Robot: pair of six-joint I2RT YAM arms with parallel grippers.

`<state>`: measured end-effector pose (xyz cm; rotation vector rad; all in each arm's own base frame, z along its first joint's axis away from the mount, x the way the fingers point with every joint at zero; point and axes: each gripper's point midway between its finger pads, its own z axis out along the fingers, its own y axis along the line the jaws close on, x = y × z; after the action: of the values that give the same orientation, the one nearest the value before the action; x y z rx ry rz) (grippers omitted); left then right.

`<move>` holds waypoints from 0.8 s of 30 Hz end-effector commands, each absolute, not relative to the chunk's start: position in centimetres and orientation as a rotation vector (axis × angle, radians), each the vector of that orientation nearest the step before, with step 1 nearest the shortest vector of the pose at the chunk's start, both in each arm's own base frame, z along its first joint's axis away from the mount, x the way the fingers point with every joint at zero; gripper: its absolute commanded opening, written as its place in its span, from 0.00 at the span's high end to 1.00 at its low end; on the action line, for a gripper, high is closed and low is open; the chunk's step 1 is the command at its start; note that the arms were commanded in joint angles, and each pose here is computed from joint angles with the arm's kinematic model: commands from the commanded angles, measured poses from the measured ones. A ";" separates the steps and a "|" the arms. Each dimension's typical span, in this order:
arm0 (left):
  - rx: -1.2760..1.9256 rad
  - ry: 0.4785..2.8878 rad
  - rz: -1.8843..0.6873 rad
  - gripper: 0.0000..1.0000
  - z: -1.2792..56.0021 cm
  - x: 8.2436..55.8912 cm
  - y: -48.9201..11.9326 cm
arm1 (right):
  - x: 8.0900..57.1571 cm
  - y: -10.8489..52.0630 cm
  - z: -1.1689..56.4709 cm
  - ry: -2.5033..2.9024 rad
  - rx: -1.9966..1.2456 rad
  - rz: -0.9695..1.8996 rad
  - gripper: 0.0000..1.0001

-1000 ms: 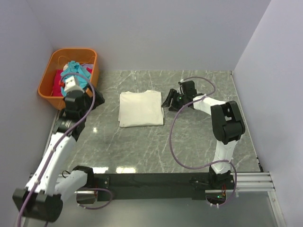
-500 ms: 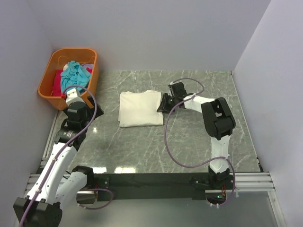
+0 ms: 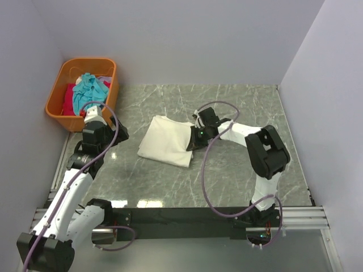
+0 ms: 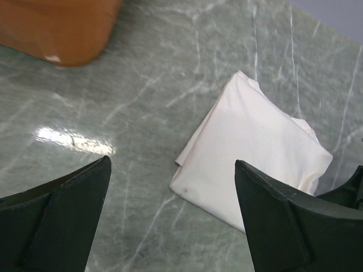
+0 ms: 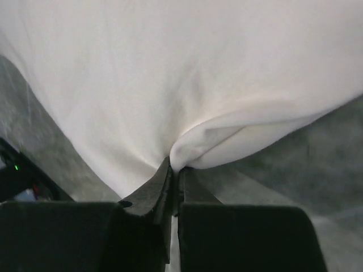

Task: Fold and stack the t-shirts
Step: Fold the tshirt, then neatly place the folded tshirt to the corner

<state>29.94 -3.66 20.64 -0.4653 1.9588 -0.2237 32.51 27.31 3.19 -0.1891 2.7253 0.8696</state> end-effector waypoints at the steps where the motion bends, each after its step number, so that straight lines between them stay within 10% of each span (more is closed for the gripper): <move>1: -0.388 2.035 -0.352 0.05 19.8 29.7 -6.3 | 28.5 25.4 4.7 2.785 -0.294 0.869 1.00; 10: -0.350 2.275 -0.531 0.03 14.1 27.5 -12.4 | 25.5 21.5 3.3 2.842 -0.214 0.765 0.99; 24: -0.299 2.199 -0.362 0.02 18.4 30.0 -11.5 | 33.7 9.7 1.3 2.842 0.084 0.142 1.00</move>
<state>27.99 -12.58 15.03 -0.3311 2.2894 -0.4478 30.96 14.68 1.57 0.0648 2.8636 0.4787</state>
